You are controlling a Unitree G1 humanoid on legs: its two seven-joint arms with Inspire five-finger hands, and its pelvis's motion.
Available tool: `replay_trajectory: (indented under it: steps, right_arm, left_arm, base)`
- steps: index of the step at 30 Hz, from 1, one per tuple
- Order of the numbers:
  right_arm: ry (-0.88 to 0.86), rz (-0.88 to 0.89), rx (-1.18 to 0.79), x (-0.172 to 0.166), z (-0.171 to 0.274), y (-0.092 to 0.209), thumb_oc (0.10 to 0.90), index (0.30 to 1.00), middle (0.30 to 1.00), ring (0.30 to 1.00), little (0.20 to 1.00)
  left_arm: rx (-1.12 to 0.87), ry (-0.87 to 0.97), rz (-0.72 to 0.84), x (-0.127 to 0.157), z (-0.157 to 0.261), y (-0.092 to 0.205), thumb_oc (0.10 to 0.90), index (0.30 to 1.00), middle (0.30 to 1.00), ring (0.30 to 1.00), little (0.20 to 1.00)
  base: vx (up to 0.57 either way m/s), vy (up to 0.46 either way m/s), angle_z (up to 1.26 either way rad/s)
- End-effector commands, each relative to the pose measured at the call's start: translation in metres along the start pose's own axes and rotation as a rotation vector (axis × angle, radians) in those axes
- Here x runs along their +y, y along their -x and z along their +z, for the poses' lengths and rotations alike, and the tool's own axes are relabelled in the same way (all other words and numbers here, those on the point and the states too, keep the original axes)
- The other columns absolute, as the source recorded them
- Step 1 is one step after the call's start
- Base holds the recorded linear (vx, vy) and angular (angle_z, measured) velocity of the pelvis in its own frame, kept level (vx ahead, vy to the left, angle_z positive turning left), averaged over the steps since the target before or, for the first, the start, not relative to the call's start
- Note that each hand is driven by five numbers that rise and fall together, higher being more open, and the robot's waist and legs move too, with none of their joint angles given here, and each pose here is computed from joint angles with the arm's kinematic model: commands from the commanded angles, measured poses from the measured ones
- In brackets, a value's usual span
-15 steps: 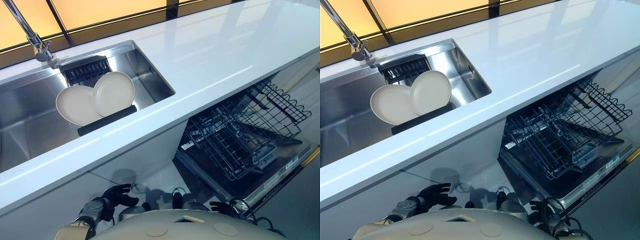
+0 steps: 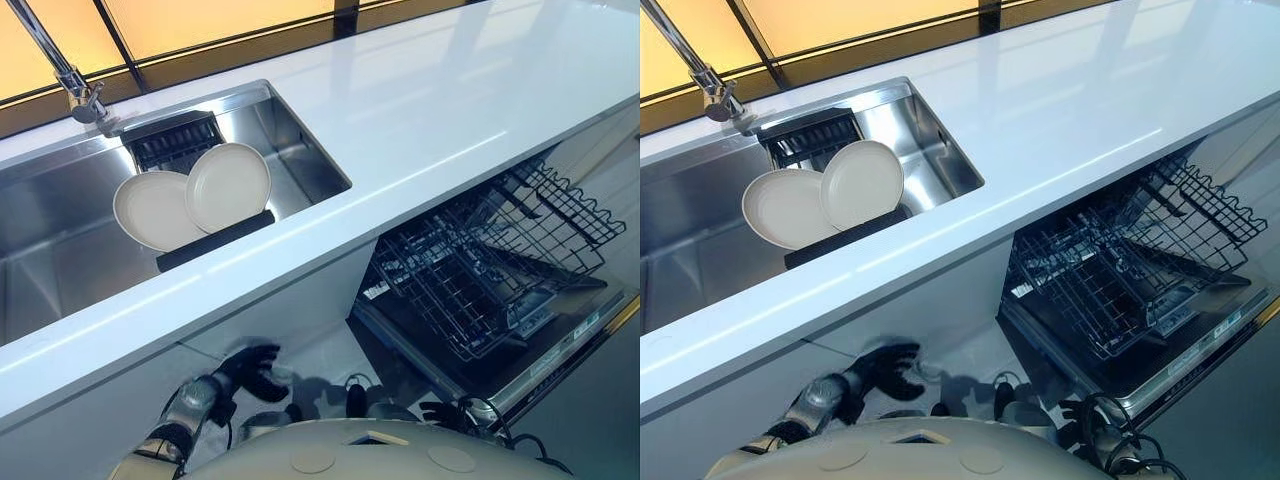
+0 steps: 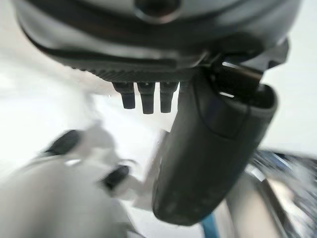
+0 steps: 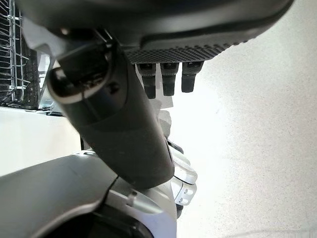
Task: Pick up plates and place into dishwasher.
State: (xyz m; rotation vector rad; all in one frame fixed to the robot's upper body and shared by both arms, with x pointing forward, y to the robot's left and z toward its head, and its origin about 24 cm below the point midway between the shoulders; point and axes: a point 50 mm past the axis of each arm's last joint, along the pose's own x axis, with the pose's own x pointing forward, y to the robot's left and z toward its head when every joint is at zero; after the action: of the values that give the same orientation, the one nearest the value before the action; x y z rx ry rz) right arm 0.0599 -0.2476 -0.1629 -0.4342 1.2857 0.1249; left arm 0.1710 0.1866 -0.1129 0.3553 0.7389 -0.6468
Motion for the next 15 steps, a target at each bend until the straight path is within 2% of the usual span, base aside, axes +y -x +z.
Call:
replay_trajectory:
  steps: [1, 3, 6, 10, 11, 13, 14, 15]
  right_arm:
    - [0.058, -0.06, -0.059, -0.029, 0.025, -0.001, 0.8, 0.9, 0.9, 0.9, 0.9]
    - [0.071, -0.063, -0.061, -0.031, 0.026, -0.001, 0.8, 0.9, 0.9, 0.9, 0.9]
    - [0.096, -0.075, -0.065, -0.034, 0.029, -0.002, 0.8, 0.9, 0.9, 0.9, 0.9]
    - [0.111, -0.08, -0.076, -0.033, 0.033, -0.002, 0.8, 0.9, 0.9, 0.9, 0.9]
    - [0.112, -0.08, -0.078, -0.032, 0.034, -0.003, 0.8, 0.9, 0.9, 0.9, 0.9]
    - [0.109, -0.076, -0.078, -0.028, 0.033, -0.003, 0.8, 0.9, 0.9, 0.9, 0.9]
    - [0.108, -0.073, -0.077, -0.025, 0.033, -0.003, 0.8, 0.9, 0.9, 0.9, 0.9]
    - [0.11, -0.067, -0.076, -0.022, 0.032, -0.004, 0.8, 0.9, 0.9, 0.9, 0.9]
  left_arm:
    - [-0.316, -0.198, -0.165, 0.005, 0.08, -0.007, 0.8, 0.9, 0.9, 0.9, 0.9]
    - [-0.376, -0.289, -0.251, 0.0, 0.102, -0.003, 0.8, 0.9, 0.9, 0.9, 0.9]
    - [-0.451, -0.53, -0.328, -0.008, 0.14, 0.009, 0.8, 0.9, 0.9, 0.9, 0.9]
    - [-0.653, -0.52, -0.438, -0.012, 0.199, 0.037, 0.8, 0.9, 0.9, 0.9, 0.9]
    - [-0.71, -0.471, -0.484, -0.016, 0.213, 0.045, 0.8, 0.9, 0.9, 0.9, 0.9]
    - [-0.877, -0.22, -0.692, -0.032, 0.243, 0.064, 0.8, 0.9, 0.9, 0.9, 0.9]
    - [-0.93, -0.06, -0.822, -0.042, 0.251, 0.069, 0.8, 0.9, 0.9, 0.9, 0.9]
    - [-0.975, 0.178, -1.017, -0.059, 0.258, 0.073, 0.8, 0.9, 0.9, 0.9, 0.9]
  base:
    - [-0.05, 0.011, -0.04]
    - [-0.02, 0.002, 0.0]
    - [0.0, 0.0, 0.0]
    - [0.0, 0.0, 0.0]
    - [0.0, 0.0, 0.0]
    - [-0.01, -0.06, 0.05]
    - [0.02, -0.08, 0.09]
    - [0.04, -0.099, 0.13]
